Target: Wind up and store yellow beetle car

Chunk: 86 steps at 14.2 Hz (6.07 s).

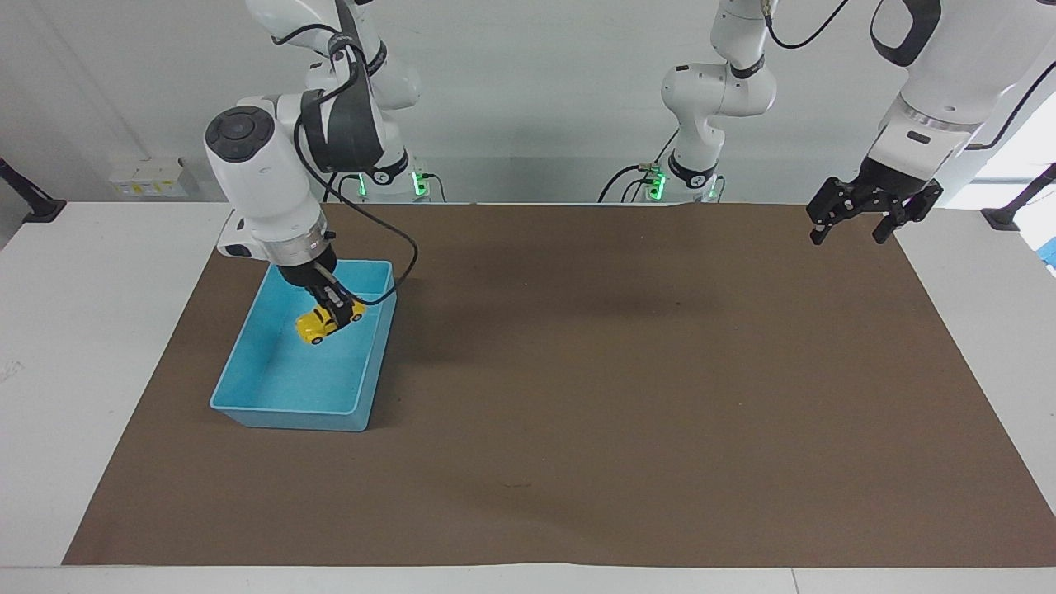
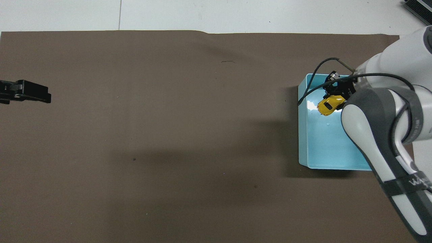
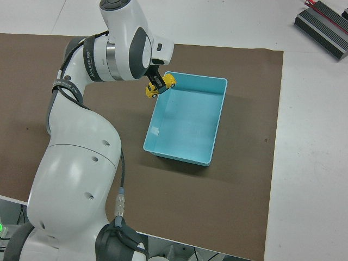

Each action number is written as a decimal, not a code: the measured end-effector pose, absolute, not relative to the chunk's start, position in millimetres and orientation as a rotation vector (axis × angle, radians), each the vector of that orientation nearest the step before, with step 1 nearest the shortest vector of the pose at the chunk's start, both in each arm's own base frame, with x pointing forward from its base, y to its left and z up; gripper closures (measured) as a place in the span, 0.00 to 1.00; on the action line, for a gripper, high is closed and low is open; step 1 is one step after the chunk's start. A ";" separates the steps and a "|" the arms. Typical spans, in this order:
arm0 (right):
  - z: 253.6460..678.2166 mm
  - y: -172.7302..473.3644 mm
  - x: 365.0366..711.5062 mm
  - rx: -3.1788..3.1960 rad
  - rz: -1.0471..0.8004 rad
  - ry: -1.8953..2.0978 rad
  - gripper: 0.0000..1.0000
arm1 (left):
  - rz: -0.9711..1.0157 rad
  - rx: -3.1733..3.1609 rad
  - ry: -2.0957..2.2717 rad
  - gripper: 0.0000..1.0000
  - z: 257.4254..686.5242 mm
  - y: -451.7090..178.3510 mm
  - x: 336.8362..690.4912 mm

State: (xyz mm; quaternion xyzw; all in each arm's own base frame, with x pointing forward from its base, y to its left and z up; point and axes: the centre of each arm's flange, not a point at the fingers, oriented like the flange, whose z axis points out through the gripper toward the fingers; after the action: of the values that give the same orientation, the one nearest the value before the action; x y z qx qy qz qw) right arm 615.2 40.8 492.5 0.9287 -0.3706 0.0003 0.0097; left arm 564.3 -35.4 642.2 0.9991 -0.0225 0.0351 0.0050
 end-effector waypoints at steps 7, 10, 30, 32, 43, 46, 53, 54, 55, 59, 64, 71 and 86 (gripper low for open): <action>491.2 -27.4 615.2 3.036 -0.018 -0.750 0.52 | 0.122 3.126 -0.083 0.00 649.3 -38.4 557.8; 489.3 -43.3 613.5 3.089 -0.028 -0.491 0.52 | 0.121 3.126 -0.082 0.00 648.8 -37.9 557.8; 404.2 -58.2 583.9 3.122 -0.057 0.004 0.52 | 0.121 3.127 -0.053 0.00 648.9 -27.7 558.4; 395.7 -57.9 580.6 3.123 -0.078 0.017 0.52 | 0.121 3.127 -0.053 0.00 648.9 -27.7 558.4; 339.7 -51.0 567.5 3.173 -0.103 -0.013 0.52 | 0.118 3.127 -0.048 0.00 648.3 -26.0 558.4; 314.2 -45.8 571.3 3.183 -0.114 -0.008 0.52 | 0.117 3.128 -0.046 0.00 648.0 -25.4 558.4; 309.7 -45.6 570.9 3.184 -0.104 -0.010 0.52 | 0.115 3.129 -0.001 0.00 647.4 -9.3 558.9; 309.7 -44.7 571.0 3.184 -0.104 -0.008 0.52 | 0.114 3.129 -0.002 0.00 647.3 -9.5 558.9; 309.7 -42.1 571.2 3.184 -0.104 -0.001 0.44 | 0.114 3.129 -0.003 0.00 647.2 -9.8 558.9; 317.1 -36.9 575.1 3.183 -0.079 -0.018 0.00 | 0.111 3.129 0.005 0.00 646.4 -7.1 558.9; 361.1 -36.9 591.0 3.166 -0.033 0.003 0.00 | 0.103 3.130 0.035 0.00 643.8 3.9 558.9; 434.7 -38.4 609.1 3.123 -0.019 -0.006 0.00 | 0.102 3.130 0.019 0.00 643.9 -1.7 558.7; 603.4 -21.8 553.1 3.133 -0.135 -0.116 0.00 | 0.109 3.130 0.033 0.00 646.2 3.4 557.5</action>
State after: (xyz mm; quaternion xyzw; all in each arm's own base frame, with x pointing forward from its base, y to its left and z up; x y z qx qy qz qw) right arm 553.1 -21.8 603.4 0.9984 -0.0369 -0.0429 0.0018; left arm 557.5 3.4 646.2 0.9993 0.0106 0.0349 0.0050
